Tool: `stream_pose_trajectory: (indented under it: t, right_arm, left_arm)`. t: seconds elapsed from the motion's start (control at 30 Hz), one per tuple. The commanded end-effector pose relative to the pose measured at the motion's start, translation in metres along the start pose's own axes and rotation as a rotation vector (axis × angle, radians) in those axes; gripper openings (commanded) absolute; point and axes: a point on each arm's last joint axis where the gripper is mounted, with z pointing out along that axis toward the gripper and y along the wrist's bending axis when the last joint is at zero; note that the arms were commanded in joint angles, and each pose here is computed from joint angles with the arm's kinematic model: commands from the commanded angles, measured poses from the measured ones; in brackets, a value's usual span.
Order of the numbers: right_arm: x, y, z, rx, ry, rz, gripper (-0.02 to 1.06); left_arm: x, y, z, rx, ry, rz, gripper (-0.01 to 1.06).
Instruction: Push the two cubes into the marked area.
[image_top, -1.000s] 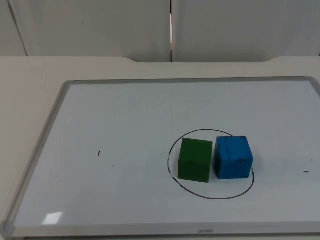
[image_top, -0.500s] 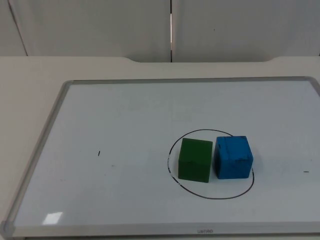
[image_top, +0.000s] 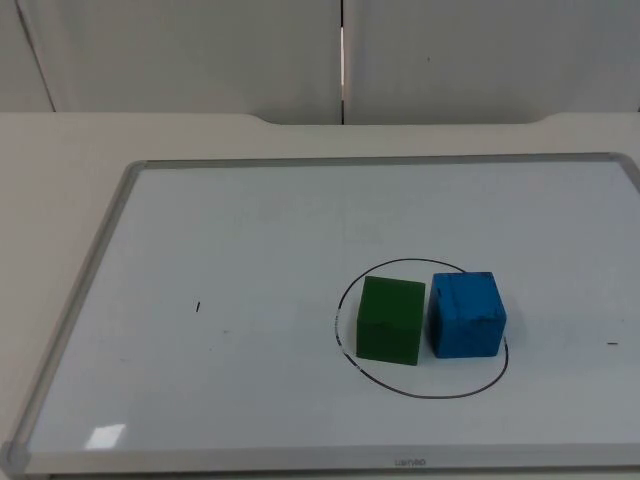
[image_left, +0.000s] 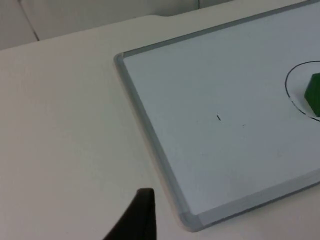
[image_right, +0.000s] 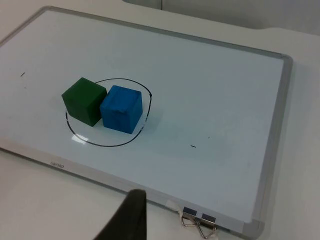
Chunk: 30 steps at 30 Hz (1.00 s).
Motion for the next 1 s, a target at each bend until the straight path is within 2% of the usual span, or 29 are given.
stream_pose_trajectory:
  t: [0.0, 0.47, 0.77, 0.97]
  right_arm:
    - [0.0006, -0.0003, 0.0017, 0.007, -0.007, -0.011, 1.05]
    - [0.0006, -0.0003, 0.0017, 0.007, -0.007, -0.011, 1.05]
    - [0.0006, -0.0003, 0.0017, 0.007, -0.007, -0.011, 1.05]
    - [0.0006, -0.0003, 0.0017, 0.007, -0.007, -0.011, 1.05]
  left_arm:
    - [0.0009, -0.0008, 0.0000, -0.017, -0.001, -0.015, 1.05]
    - [0.0012, -0.0018, -0.0006, -0.206, 0.007, -0.115, 1.05]
    - [0.0013, -0.0020, -0.0009, -0.285, 0.011, -0.154, 1.05]
    - [0.0014, -0.0017, -0.0011, -0.295, 0.012, -0.155, 1.05]
